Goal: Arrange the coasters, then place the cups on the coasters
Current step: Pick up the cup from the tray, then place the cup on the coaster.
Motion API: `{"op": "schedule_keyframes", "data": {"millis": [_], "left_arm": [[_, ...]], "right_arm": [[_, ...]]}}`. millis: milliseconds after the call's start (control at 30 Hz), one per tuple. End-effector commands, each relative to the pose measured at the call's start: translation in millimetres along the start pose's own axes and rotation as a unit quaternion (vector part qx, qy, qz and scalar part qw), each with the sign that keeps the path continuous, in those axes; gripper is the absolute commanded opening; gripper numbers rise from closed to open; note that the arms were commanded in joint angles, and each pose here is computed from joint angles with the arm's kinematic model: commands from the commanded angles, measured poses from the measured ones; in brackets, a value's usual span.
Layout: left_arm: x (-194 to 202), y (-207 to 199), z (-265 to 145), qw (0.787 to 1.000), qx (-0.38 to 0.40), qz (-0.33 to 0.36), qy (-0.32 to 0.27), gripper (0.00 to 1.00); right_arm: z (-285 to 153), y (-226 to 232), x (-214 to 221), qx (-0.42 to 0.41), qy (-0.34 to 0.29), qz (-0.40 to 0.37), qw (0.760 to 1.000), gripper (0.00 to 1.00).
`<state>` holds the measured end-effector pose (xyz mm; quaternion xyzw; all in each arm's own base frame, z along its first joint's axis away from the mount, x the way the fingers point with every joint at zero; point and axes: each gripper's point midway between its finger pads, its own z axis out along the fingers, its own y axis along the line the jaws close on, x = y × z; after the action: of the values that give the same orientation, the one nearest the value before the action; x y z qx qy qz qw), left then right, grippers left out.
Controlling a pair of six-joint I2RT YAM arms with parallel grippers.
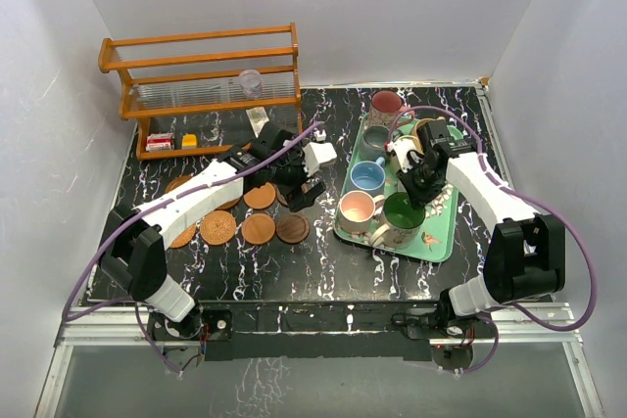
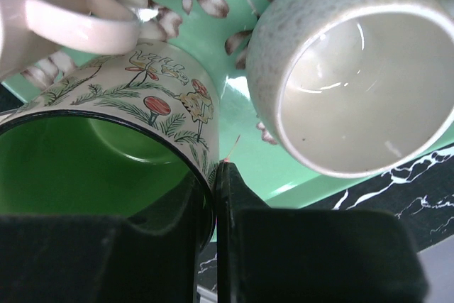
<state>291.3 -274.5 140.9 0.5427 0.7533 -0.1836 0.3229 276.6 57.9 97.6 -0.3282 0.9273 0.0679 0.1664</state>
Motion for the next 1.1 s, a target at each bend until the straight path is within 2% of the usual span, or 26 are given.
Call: {"op": "schedule_keyframes", "data": {"millis": [0,333,467,600,867,967,1067], "left_arm": [[-38,-18,-13,0.998,0.033,0.025,-0.039,0.92],[-110,-63,-28,0.988,0.119,0.017,-0.099,0.88],[-138,-75,-37,0.979,0.152,0.026,-0.136,0.87],[-156,-76,-25,0.976,0.147,0.038,-0.154,0.85],[-157,-59,4,0.987,0.079,0.038,-0.138,0.69],[-158,-57,11,0.988,0.062,0.039,-0.135,0.59],[-159,-59,17,0.989,0.056,0.041,-0.132,0.53]], "right_arm": [[-42,4,-20,0.012,-0.038,0.008,0.999,0.00],[-120,0,-93,0.025,-0.148,0.041,0.988,0.00],[-133,-3,-119,0.015,-0.177,0.049,0.983,0.00],[-139,2,-137,-0.015,-0.191,0.055,0.980,0.00],[-142,15,-147,-0.056,-0.206,0.057,0.975,0.00],[-137,20,-145,-0.070,-0.204,0.058,0.975,0.00],[-133,21,-144,-0.074,-0.199,0.060,0.975,0.00]]}}
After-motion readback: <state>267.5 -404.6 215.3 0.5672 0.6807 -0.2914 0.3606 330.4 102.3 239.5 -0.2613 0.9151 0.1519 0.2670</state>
